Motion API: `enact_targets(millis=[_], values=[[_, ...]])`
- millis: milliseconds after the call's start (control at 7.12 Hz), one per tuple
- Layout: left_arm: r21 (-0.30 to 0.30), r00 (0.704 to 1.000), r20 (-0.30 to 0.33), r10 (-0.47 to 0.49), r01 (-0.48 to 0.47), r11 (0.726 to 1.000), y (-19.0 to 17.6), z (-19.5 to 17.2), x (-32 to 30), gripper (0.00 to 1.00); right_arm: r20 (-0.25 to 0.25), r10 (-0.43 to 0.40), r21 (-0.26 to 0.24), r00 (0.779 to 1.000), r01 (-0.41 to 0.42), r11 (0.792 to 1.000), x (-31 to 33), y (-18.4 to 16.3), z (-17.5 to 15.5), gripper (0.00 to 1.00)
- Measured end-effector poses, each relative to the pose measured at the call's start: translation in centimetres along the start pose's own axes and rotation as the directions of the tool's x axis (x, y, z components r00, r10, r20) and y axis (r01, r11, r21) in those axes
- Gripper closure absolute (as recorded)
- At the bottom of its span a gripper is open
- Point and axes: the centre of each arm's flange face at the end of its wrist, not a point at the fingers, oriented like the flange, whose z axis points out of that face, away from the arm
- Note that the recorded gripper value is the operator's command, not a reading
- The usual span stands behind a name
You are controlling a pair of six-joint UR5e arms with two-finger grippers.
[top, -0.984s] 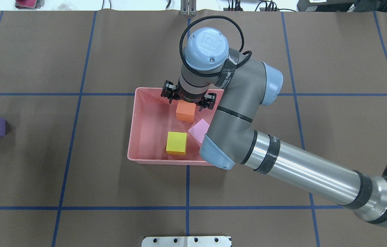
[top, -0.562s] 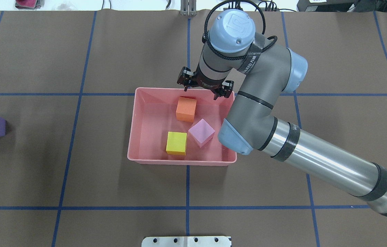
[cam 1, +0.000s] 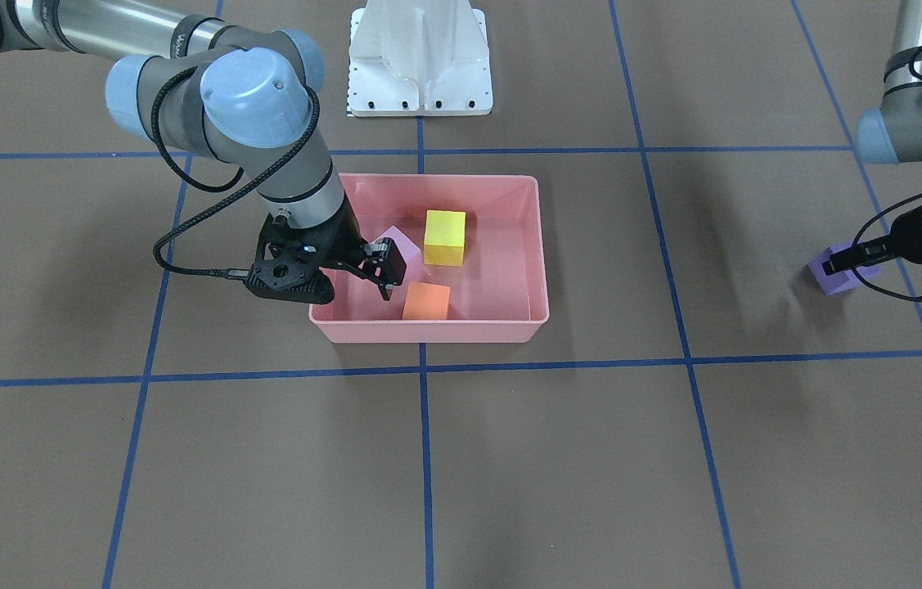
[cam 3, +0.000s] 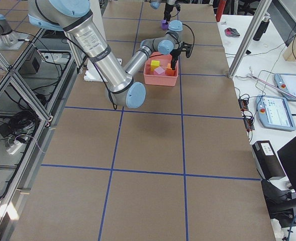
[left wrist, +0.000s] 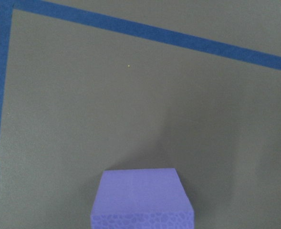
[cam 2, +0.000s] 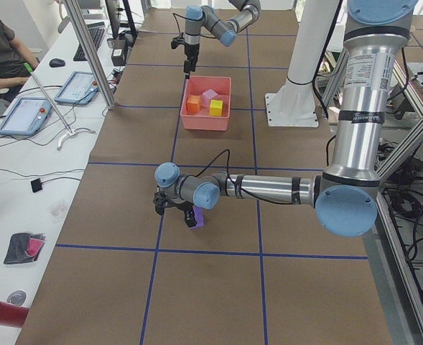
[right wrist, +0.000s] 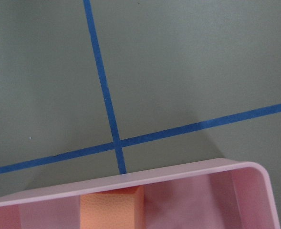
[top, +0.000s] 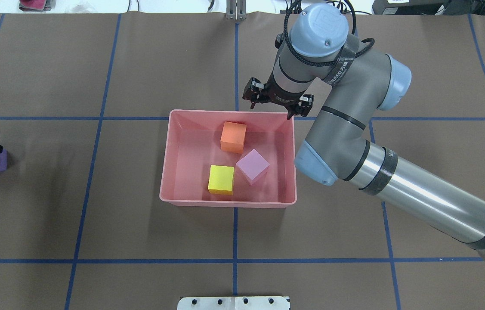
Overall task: Place blocks into pink bin with both arms
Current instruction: 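Grasp the purple cube with the left gripper while the right gripper rises away, then carry the purple cube into the bin with the left gripper and release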
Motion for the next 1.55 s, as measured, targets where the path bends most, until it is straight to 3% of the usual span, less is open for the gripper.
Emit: enact_targets(millis=[141,281,562,843,1265,1546], values=[[0.0,1.0,-0.001,0.004,-0.004,1.0,-0.2,0.7,-0.5,0.78,0.001,0.001,0.002,1.0,-0.001,1.0,0.2,-0.1,-0.2,0.01],[0.0,1.0,-0.003,0.0,0.0,1.0,-0.3,1.0,-0.8,1.0,0.006,0.004,0.003,1.0,-0.004,1.0,0.4,-0.3,-0.6,0.01],[0.004,1.0,-0.018,-0.014,0.014,1.0,-0.4,0.6,0.1,1.0,0.016,0.023,0.004,1.0,-0.023,1.0,2.1,-1.7,-2.1,0.01],[0.003,0.992,-0.109,-0.069,0.07,0.998,-0.7,-2.9,6.3,1.0,0.016,0.027,0.007,1.0,-0.027,1.0,6.7,-5.1,-4.3,0.01],[-0.031,0.945,-0.293,-0.145,0.142,0.989,2.3,-11.6,26.1,1.0,-0.047,-0.059,0.024,0.997,0.06,0.998,19.3,-10.4,-6.1,0.01],[-0.078,0.916,-0.358,-0.183,0.166,0.983,5.8,-15.1,39.3,1.0,-0.104,-0.111,0.016,0.988,0.113,0.993,26.6,-11.4,-5.8,0.01]])
